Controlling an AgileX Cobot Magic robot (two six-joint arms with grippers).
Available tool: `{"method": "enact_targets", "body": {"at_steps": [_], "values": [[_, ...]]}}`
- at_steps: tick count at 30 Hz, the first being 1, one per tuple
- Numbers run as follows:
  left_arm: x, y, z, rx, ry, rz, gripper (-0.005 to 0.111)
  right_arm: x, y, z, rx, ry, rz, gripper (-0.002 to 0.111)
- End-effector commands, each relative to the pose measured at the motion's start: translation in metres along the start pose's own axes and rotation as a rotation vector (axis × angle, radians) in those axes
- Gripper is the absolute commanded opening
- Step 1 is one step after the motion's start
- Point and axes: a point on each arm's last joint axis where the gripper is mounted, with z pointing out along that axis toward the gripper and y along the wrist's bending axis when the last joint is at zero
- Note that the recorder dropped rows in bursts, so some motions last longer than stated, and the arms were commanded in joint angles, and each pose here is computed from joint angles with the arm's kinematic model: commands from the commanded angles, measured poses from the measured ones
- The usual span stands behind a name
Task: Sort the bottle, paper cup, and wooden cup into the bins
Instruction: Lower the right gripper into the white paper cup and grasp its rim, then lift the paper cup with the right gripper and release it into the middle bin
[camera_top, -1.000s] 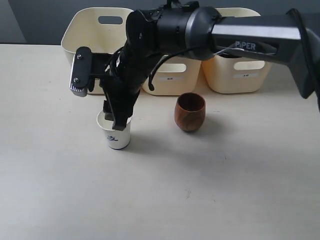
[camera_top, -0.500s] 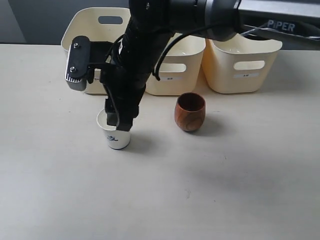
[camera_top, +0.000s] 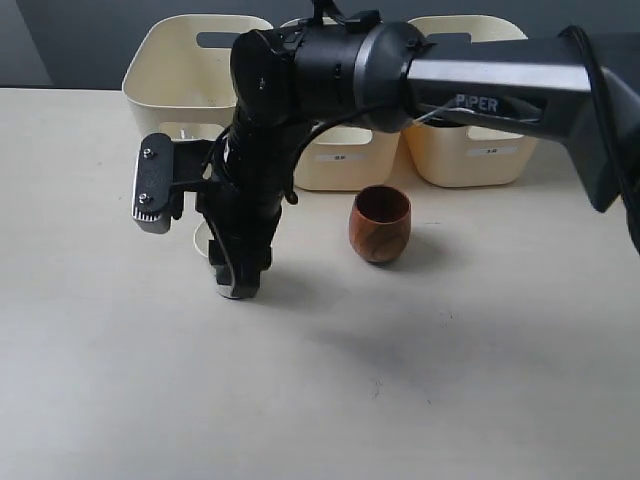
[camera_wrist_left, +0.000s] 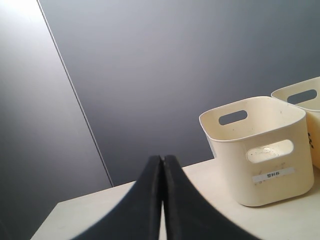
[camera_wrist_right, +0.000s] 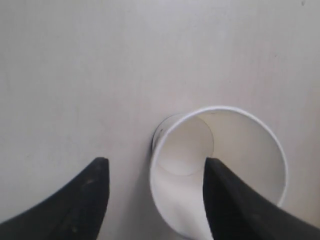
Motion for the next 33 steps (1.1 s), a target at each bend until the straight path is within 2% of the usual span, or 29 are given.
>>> {"method": "enact_targets", "body": {"at_steps": [1, 5, 7, 10, 11, 16, 21, 27, 29, 33], "values": [[0.000, 0.000, 0.000, 0.001, -0.003, -0.002, 0.000, 0.000, -0.003, 0.006, 0.016, -0.002, -0.006, 0.054], [0.000, 0.000, 0.000, 0.001, -0.003, -0.002, 0.000, 0.004, -0.003, 0.020, -0.001, 0.015, -0.001, 0.052], [0.000, 0.000, 0.000, 0.001, -0.003, -0.002, 0.000, 0.005, -0.003, 0.026, -0.008, 0.023, 0.000, 0.045], [0.000, 0.000, 0.000, 0.001, -0.003, -0.002, 0.000, 0.008, -0.005, 0.028, 0.008, 0.048, -0.023, 0.015], [0.000, 0.000, 0.000, 0.001, -0.003, -0.002, 0.000, 0.009, -0.006, 0.028, 0.020, 0.058, -0.035, 0.000], [0.000, 0.000, 0.000, 0.001, -0.003, -0.002, 0.000, 0.006, -0.009, 0.017, 0.073, 0.053, -0.062, -0.001], [0.000, 0.000, 0.000, 0.001, -0.003, -0.002, 0.000, -0.001, -0.008, -0.015, 0.118, 0.018, -0.065, -0.001], [0.000, 0.000, 0.000, 0.001, -0.003, 0.000, 0.000, -0.014, 0.001, -0.111, 0.295, -0.093, -0.064, -0.001], [0.000, 0.000, 0.000, 0.001, -0.003, 0.000, 0.000, -0.010, 0.004, -0.148, 0.407, -0.084, -0.032, -0.001], [0.000, 0.000, 0.000, 0.001, -0.003, 0.000, 0.000, -0.006, 0.011, -0.188, 0.526, -0.098, 0.006, -0.001]]}}
